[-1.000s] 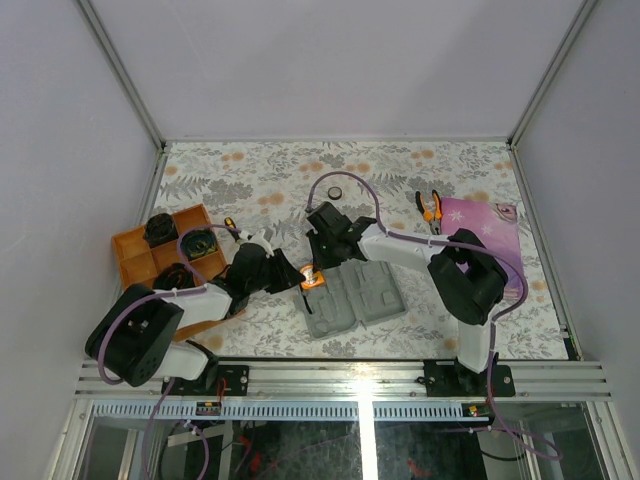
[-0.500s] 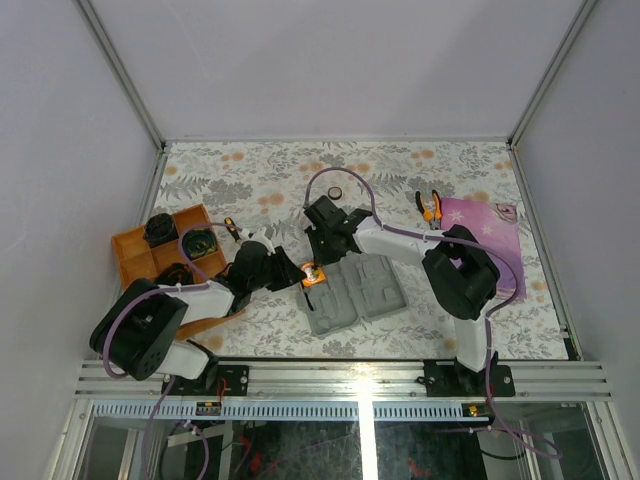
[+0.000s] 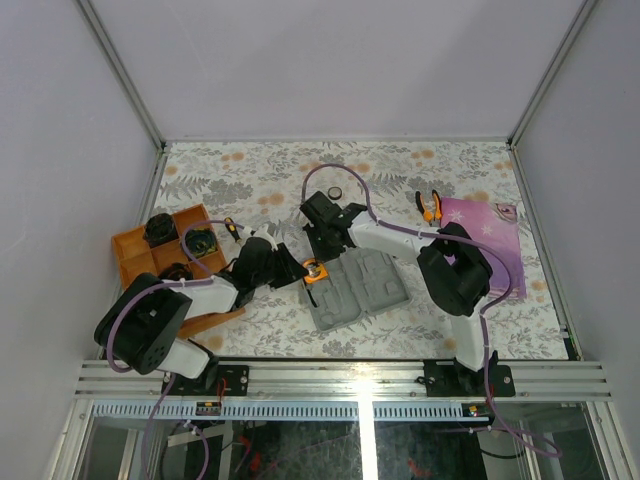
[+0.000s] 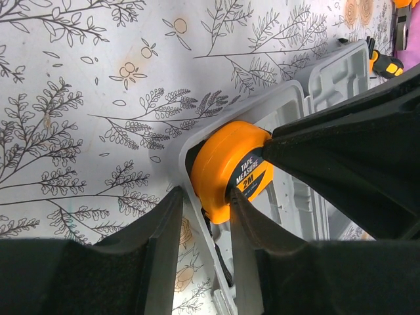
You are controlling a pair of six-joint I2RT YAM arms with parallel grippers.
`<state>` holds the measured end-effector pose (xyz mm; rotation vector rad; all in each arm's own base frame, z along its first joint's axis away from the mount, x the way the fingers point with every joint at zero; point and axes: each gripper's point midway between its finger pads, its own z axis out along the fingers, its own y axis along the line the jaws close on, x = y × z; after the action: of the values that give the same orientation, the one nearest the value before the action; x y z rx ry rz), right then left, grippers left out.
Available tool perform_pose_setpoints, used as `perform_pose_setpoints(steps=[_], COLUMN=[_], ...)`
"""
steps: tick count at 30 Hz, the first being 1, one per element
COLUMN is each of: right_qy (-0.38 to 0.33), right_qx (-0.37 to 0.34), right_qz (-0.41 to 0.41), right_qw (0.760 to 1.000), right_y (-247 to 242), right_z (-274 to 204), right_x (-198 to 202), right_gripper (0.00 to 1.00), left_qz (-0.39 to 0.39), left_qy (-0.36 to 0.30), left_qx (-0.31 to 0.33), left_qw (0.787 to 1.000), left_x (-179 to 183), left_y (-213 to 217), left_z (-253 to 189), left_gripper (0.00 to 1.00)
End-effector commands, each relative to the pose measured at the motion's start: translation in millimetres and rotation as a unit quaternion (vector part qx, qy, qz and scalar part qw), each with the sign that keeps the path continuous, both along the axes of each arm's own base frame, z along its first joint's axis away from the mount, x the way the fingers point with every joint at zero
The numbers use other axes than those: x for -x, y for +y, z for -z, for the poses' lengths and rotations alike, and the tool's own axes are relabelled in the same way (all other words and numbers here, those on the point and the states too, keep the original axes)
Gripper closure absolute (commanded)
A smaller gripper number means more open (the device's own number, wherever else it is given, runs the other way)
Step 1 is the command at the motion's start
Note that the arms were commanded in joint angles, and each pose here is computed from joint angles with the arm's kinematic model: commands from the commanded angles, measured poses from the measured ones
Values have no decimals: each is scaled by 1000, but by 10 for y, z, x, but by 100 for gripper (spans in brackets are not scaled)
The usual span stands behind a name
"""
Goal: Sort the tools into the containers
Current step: Adjust the engineering item in the storage box.
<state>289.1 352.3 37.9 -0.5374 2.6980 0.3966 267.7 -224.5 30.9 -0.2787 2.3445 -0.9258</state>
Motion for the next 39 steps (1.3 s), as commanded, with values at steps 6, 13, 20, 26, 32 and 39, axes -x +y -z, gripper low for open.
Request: perform_pose_setpoints(steps=[6, 13, 20, 26, 32, 39], right_qy=[132, 146, 166, 181, 156, 115], right_qx=[34, 33, 41, 42, 24, -7], right_qz=[-46, -54, -66, -70, -71, -84], right_qw=[990, 987, 983, 980, 985, 990], right_y=[30, 48, 57, 49, 61, 85], right_z=[758, 784, 820, 862, 754, 468], right_x=[683, 723, 761, 820, 777, 724], right_gripper=[84, 84, 84, 87, 87, 86], left_qz=[16, 20, 21, 22, 40, 76], left_qy=[95, 116, 135, 144, 123, 102], left_qx=[-36, -44, -52, -58, -51, -55], left_qw=[995, 992, 989, 988, 990, 990], left_x=[348, 389, 425, 463, 475, 605], left_y=[-19, -14, 1, 17, 1, -12], left_z=[376, 453, 551, 609, 511, 317], left_gripper=[100, 100, 100, 100, 100, 99])
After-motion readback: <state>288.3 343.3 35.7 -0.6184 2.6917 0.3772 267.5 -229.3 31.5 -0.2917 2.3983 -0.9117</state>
